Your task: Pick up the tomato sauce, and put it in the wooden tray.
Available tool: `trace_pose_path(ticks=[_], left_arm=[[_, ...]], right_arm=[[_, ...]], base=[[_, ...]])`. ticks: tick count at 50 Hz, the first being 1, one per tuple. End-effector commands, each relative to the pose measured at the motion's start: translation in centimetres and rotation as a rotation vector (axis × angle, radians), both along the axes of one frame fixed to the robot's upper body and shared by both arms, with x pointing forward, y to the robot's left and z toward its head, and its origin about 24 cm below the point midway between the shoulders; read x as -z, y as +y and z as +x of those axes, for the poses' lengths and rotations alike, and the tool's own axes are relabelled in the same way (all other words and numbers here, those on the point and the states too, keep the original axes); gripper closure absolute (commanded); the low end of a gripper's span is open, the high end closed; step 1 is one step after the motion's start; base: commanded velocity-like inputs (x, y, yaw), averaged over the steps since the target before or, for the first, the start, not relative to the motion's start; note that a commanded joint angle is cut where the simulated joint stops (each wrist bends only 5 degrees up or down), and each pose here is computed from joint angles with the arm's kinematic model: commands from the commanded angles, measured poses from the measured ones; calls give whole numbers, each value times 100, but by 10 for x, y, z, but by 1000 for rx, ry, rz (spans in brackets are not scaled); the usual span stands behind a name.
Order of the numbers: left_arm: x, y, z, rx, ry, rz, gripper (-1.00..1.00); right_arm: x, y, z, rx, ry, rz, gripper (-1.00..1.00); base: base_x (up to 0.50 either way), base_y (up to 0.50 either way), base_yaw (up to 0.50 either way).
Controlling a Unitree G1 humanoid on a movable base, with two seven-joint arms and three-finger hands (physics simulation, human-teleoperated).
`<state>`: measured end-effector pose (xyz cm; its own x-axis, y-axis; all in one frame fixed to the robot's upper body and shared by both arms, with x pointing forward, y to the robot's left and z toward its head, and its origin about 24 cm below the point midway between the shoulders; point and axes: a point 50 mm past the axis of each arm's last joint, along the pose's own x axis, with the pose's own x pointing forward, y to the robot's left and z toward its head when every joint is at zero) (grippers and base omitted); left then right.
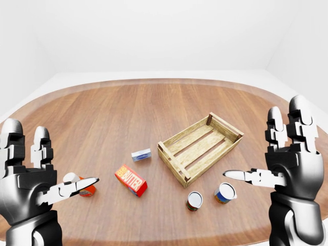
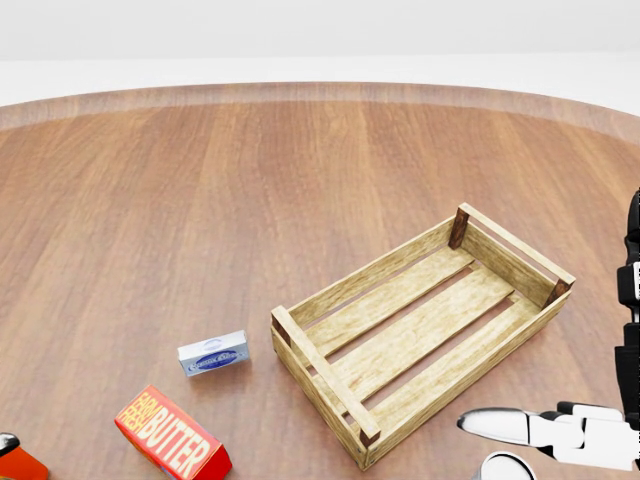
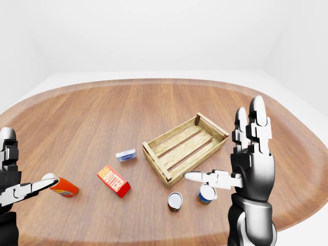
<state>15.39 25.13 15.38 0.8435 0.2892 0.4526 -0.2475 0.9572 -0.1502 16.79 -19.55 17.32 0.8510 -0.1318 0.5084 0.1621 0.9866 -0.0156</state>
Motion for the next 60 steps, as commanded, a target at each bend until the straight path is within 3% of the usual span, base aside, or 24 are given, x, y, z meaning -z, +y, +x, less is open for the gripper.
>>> trace_pose_path(ticks=[1,7,12,28,60], left_arm=[[0,1,0,-2,0,-1,-95],[1,-1,0,1,5,0,-95],[2,0,1,0,9,-1,-95],[4,-2,4,5,22,1,-95],[4,-1,4,5,22,-1,-95]], right_arm=[[1,2,1,-2,7,-8,-100],[1,3,2,-4,11,-12,-100],[16,8,7,-19,88,-11,-100],[18,16,-9,-24,127,-47,-100],[41,29,-12,-72,259,-70,-100]], base=[[50,0,0],[8,0,0],[0,0,0],[0,0,0],[0,0,0]])
